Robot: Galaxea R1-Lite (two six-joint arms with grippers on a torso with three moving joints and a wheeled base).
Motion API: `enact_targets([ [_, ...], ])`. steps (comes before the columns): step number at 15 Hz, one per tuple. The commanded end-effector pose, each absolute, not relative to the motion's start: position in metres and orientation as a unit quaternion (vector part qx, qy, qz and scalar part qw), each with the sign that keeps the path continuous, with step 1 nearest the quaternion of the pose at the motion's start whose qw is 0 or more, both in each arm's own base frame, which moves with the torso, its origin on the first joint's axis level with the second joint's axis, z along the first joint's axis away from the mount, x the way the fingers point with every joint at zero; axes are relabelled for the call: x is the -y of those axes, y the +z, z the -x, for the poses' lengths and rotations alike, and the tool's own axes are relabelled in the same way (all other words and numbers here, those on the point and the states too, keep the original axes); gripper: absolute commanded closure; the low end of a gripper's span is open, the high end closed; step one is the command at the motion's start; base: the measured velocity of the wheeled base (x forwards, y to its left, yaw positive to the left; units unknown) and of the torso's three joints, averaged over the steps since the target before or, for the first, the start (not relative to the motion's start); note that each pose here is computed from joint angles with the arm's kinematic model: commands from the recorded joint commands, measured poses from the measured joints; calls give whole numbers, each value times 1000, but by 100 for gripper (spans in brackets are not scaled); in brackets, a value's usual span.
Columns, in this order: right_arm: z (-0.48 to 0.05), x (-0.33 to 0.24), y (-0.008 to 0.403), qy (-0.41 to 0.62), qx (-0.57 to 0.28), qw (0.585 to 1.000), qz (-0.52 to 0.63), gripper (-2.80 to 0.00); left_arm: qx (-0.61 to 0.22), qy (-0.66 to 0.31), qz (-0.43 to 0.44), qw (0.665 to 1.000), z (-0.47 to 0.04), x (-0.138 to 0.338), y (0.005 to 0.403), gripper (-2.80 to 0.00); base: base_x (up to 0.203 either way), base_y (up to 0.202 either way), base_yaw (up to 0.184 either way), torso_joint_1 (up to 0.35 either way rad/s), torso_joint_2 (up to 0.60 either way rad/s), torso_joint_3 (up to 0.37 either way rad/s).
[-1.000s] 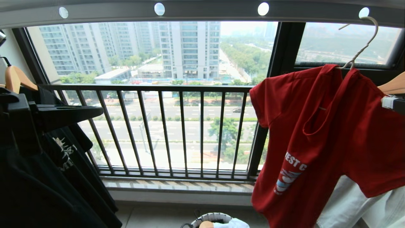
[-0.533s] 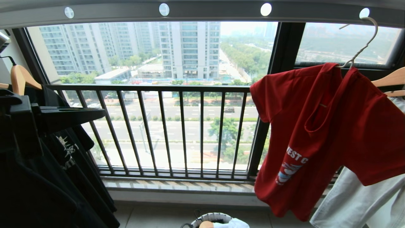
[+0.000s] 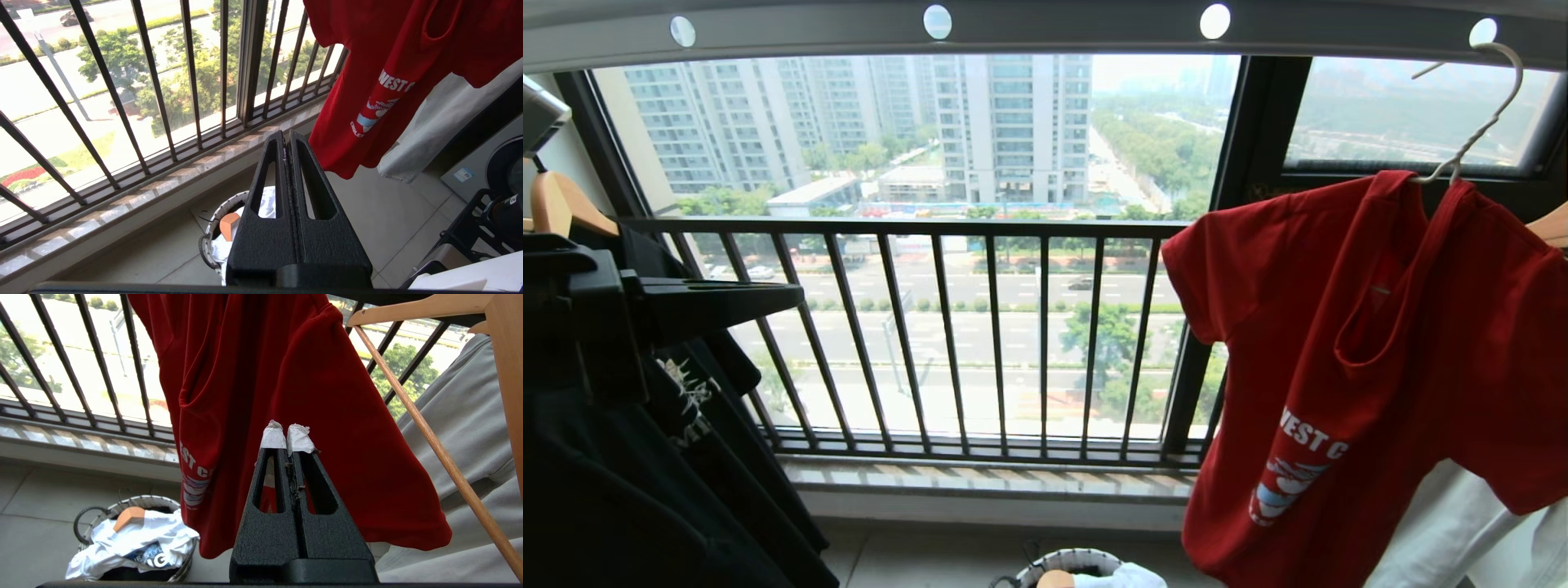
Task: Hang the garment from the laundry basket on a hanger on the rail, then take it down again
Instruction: Take the clothes off the clothes rack
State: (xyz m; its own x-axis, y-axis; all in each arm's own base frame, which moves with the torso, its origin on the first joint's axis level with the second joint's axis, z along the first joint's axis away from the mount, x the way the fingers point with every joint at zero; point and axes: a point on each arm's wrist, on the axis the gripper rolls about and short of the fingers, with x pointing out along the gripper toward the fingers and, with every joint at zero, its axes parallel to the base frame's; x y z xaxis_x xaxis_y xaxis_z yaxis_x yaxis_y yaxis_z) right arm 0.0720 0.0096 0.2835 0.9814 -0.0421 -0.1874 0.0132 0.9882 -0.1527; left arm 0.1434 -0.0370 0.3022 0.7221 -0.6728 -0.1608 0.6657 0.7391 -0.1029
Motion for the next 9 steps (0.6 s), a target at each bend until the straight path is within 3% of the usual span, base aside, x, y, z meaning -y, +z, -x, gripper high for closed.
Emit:
enact_targets([
  [1, -72, -10, 284, -17, -95, 992, 76, 0, -99, -384, 22, 918, -144, 42, 301, 0, 0, 0, 0, 0, 0, 0],
  [9, -75, -10, 285, -20, -99, 992, 73, 0, -102, -422, 23, 901, -137, 52, 299, 0, 0, 0, 0, 0, 0, 0],
])
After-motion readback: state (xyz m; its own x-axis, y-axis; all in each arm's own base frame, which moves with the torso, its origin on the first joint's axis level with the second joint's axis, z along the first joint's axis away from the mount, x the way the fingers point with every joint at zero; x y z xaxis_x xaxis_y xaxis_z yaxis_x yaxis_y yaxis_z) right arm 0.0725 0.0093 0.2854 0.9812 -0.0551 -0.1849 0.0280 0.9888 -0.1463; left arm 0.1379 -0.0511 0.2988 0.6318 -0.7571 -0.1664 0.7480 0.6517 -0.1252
